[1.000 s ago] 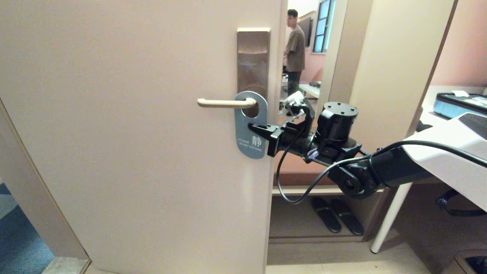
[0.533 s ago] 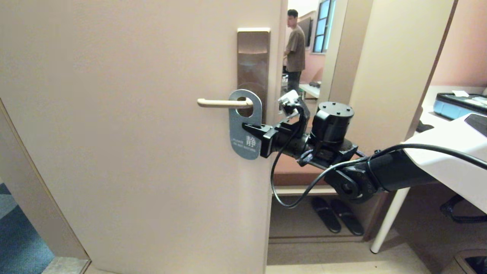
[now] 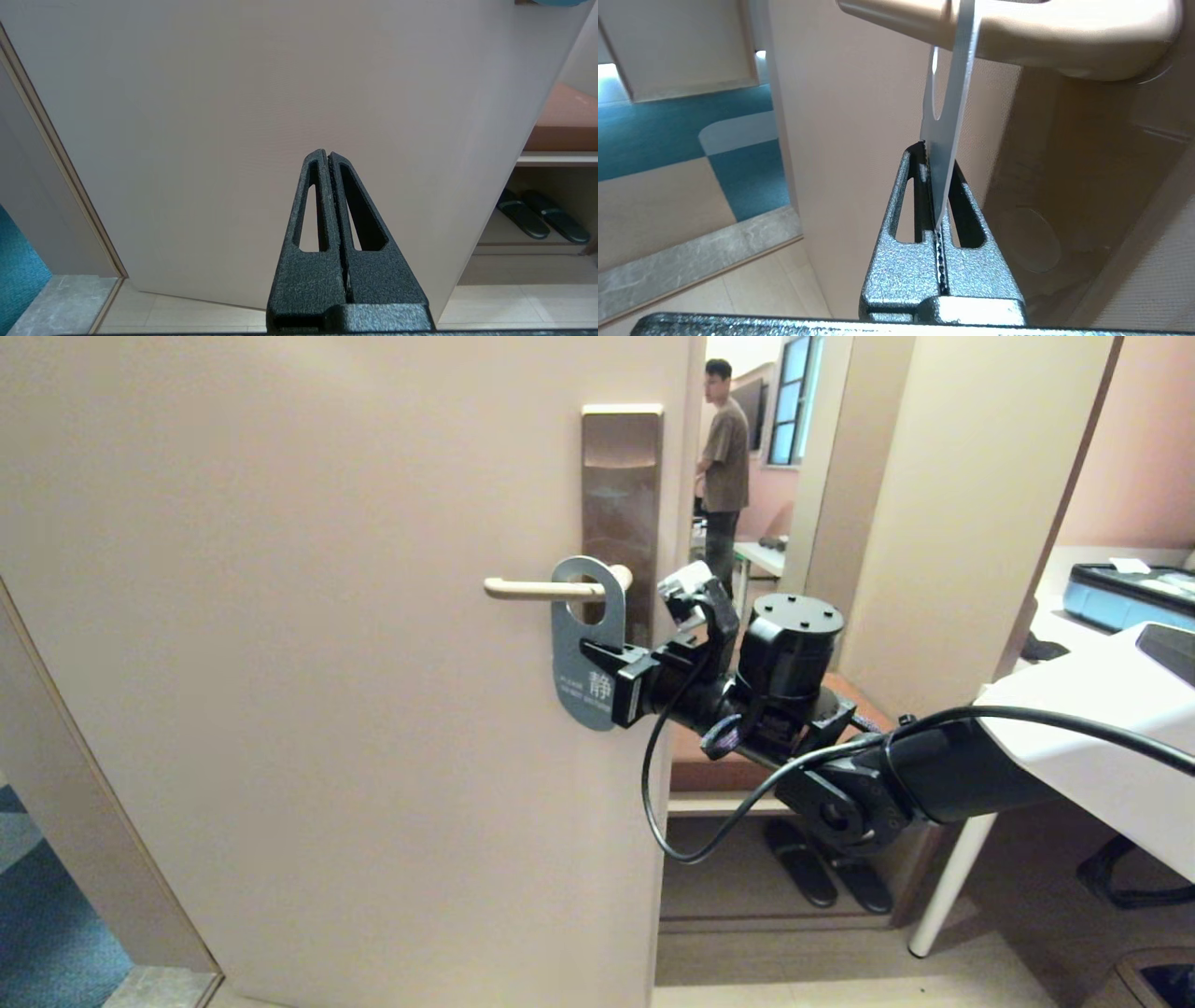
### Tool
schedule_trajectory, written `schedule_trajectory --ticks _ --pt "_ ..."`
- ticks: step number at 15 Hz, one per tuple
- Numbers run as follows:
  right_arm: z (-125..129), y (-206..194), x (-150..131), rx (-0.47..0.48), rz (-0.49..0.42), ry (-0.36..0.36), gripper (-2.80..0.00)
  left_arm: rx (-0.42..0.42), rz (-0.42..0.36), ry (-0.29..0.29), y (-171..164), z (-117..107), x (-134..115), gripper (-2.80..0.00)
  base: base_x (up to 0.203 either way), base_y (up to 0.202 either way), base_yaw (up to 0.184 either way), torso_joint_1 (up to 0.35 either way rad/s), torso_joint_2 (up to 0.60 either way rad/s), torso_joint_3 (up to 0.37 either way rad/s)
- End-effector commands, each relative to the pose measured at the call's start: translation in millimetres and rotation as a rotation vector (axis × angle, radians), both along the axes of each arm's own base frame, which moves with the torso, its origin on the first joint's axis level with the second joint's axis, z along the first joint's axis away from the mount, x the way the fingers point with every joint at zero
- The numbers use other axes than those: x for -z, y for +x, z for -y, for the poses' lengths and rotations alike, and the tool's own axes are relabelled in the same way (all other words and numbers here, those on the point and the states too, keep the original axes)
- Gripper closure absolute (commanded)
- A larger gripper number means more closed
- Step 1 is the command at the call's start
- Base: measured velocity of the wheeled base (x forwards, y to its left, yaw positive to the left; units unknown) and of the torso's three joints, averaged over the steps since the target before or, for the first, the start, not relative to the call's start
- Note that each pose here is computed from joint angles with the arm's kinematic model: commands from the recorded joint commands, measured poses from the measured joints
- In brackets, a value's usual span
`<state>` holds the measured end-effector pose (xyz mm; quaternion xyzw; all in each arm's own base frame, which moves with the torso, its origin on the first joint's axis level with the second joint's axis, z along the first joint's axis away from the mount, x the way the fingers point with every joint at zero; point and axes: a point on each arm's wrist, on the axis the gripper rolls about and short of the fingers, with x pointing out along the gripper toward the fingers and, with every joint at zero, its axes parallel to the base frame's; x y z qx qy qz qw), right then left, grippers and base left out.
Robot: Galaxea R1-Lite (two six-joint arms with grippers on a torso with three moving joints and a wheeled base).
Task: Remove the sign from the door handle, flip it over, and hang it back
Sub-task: Take down the sign
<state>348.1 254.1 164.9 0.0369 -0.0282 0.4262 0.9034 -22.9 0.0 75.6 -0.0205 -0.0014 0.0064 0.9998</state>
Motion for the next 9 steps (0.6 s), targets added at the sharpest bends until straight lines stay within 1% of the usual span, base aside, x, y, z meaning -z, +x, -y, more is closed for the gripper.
schedule_trajectory --ticks 1,6,9 --pt "-7.5 -4.4 -1.4 0.025 0.006 0.009 0.0 -0.001 -0.001 0.0 0.1 0.0 -0.1 0.0 0.0 0.0 0.0 0.0 0.0 0.0" --pt "-24.1 -11.1 -2.4 0.12 0.007 0.028 0.0 -0.001 -0.001 0.0 0.1 0.0 -0.1 0.0 0.0 0.0 0.0 0.0 0.0 0.0" --pt "-36.3 -14.3 -7.4 0.14 0.024 0.05 0.0 -0.001 -0.001 0.0 0.1 0.0 -0.1 0.0 0.0 0.0 0.0 0.0 0.0 0.0"
